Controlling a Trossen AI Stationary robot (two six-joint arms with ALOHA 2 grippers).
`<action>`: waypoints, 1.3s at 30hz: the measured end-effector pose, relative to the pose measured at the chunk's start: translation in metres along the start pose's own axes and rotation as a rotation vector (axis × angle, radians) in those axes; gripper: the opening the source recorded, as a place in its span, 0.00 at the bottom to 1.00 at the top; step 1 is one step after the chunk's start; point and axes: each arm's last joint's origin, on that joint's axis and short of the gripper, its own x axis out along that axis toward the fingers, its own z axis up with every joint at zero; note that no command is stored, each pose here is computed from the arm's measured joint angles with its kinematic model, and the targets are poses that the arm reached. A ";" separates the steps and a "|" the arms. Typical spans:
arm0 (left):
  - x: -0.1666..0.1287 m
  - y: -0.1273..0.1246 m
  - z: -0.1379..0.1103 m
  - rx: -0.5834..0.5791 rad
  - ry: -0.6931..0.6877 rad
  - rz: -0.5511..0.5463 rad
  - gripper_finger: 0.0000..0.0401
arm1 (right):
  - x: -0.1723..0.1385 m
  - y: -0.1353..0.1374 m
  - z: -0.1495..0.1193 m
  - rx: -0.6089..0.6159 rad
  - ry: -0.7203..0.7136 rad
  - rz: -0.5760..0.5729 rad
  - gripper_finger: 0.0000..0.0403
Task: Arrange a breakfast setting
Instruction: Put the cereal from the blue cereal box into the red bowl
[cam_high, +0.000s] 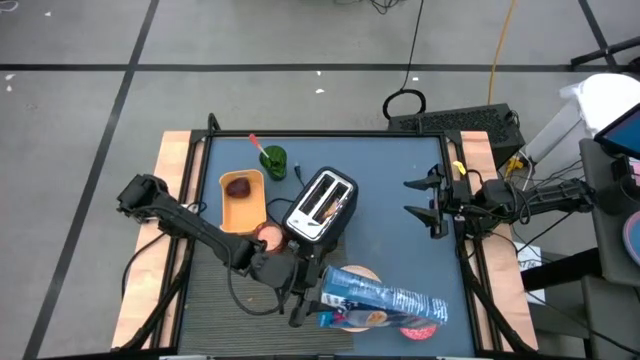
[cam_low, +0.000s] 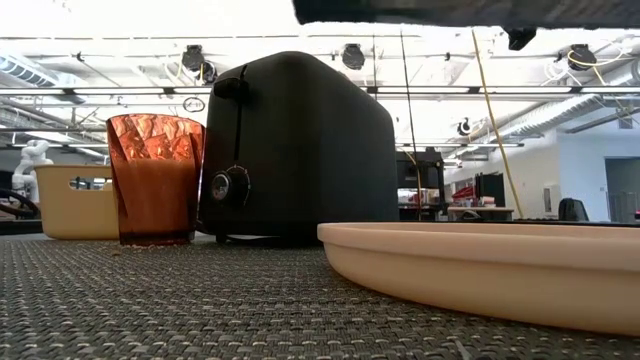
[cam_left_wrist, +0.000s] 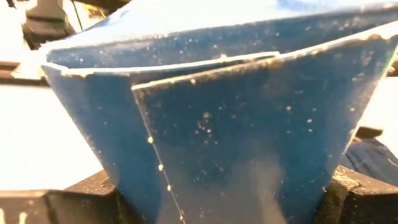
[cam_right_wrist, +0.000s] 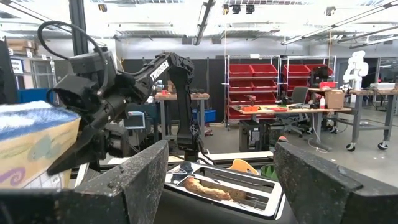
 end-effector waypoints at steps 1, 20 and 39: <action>-0.001 0.000 0.002 0.006 -0.014 0.000 0.72 | 0.000 0.000 0.000 0.000 0.000 0.000 0.69; 0.000 0.004 -0.001 -0.026 0.023 -0.001 0.72 | 0.000 0.000 0.000 0.000 0.001 0.000 0.69; 0.000 0.007 0.002 -0.055 0.010 -0.001 0.72 | 0.000 0.000 -0.001 -0.002 0.008 0.000 0.69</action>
